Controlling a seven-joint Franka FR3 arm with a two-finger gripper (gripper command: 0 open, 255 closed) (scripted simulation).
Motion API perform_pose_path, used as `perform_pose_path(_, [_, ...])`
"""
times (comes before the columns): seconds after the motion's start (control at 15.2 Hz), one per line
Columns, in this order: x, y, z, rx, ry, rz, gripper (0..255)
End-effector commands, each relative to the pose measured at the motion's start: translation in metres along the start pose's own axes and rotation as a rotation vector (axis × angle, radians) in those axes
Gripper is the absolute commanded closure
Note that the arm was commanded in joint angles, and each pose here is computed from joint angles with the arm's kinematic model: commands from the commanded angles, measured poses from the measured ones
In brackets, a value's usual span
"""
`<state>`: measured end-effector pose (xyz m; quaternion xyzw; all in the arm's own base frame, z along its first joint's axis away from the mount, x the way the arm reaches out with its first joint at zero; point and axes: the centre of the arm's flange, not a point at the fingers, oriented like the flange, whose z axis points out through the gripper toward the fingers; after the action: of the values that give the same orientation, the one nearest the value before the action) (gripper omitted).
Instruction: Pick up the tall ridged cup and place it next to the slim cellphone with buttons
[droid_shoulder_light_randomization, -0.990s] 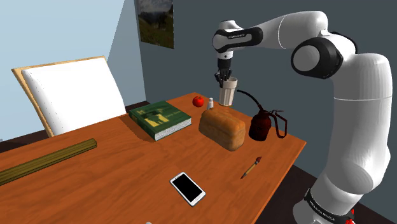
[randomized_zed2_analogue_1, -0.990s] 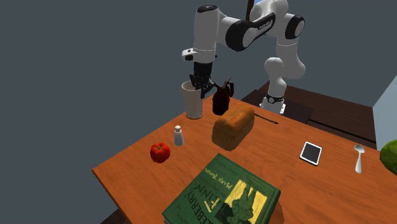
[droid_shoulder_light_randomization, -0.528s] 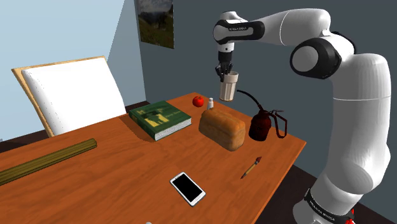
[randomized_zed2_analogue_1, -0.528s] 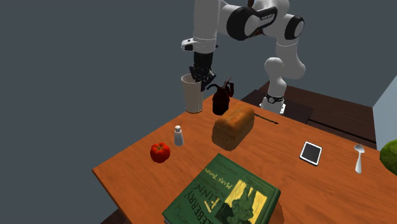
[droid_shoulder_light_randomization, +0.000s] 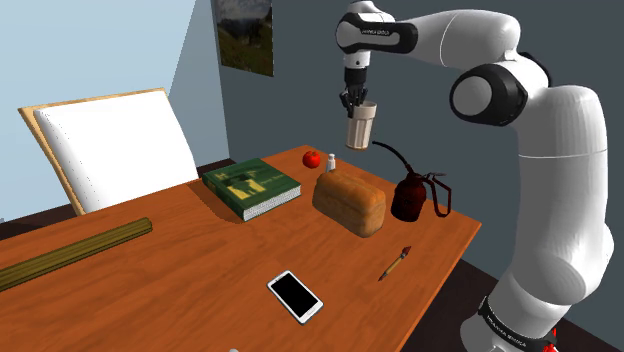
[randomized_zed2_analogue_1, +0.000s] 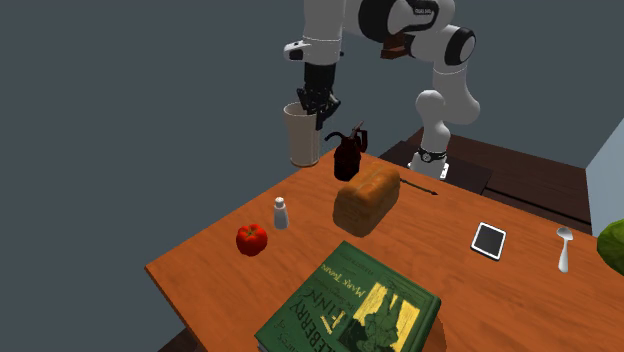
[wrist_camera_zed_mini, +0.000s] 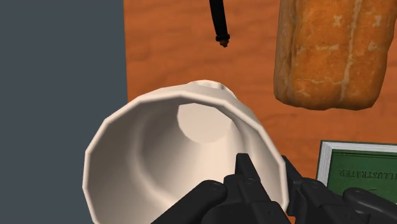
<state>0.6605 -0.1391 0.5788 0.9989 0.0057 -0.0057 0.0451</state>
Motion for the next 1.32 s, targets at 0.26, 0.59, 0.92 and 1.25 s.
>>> perform_pose_path(0.26, [-0.001, 0.004, -0.032, 0.0, 0.0, 0.0, 255])
perform_pose_path(0.59, [-0.012, -0.003, -0.05, 0.0, 0.0, 0.0, 255])
perform_pose_path(0.92, [-0.062, -0.046, -0.053, 0.0, 0.0, 0.0, 255])
perform_pose_path(1.25, [-0.112, -0.088, -0.057, 0.0, 0.0, 0.0, 255])
